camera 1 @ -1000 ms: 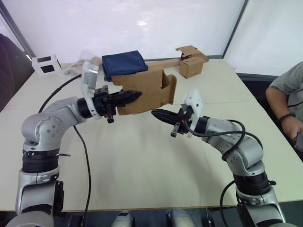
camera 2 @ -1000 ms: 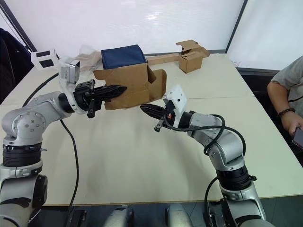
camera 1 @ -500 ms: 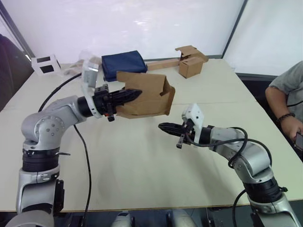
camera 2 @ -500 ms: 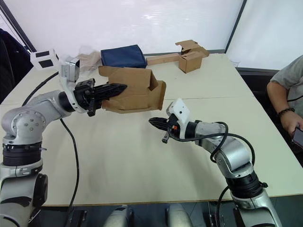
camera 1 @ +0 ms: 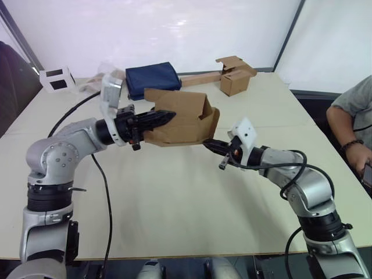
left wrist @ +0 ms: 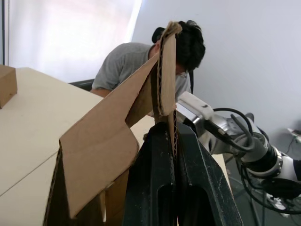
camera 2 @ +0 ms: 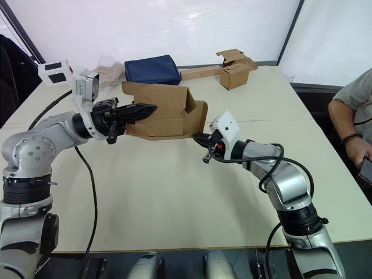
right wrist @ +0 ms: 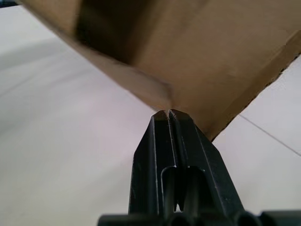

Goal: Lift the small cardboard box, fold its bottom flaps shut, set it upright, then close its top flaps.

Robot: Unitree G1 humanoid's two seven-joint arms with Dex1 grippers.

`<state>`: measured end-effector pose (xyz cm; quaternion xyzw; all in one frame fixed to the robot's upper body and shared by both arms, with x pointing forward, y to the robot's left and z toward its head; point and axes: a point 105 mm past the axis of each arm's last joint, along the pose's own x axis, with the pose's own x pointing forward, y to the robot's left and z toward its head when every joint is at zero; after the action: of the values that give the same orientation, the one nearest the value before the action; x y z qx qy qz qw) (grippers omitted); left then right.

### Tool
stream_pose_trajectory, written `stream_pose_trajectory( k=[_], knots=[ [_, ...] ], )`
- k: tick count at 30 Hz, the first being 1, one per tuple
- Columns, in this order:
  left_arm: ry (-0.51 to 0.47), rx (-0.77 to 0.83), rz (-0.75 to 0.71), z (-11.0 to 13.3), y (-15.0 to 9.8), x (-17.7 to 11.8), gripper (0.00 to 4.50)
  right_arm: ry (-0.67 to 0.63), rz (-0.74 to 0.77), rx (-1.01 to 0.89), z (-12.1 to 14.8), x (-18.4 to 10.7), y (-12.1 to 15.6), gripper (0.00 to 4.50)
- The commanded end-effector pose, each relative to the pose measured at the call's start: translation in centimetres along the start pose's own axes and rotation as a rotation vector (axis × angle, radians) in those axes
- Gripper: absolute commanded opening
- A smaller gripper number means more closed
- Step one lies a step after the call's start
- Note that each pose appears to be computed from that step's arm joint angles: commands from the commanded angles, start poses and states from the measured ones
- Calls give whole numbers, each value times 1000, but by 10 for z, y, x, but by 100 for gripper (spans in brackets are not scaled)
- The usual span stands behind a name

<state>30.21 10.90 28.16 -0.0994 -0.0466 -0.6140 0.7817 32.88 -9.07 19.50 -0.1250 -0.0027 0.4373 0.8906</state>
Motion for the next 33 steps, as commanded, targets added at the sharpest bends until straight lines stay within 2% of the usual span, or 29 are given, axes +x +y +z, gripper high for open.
stream_pose_trajectory(
  k=[1,13,19,33],
  knots=[
    [-16,41,-25,9,-9,-1,7,-73,7,-41,21,1,0,0],
    [-8,34,-22,6,-9,-3,7,-149,92,-21,42,5,16,0],
    [-15,36,-19,8,-8,-4,7,-169,134,2,45,6,25,0],
    [-13,22,-17,9,-8,-7,7,-205,159,27,49,6,27,0]
  ],
)
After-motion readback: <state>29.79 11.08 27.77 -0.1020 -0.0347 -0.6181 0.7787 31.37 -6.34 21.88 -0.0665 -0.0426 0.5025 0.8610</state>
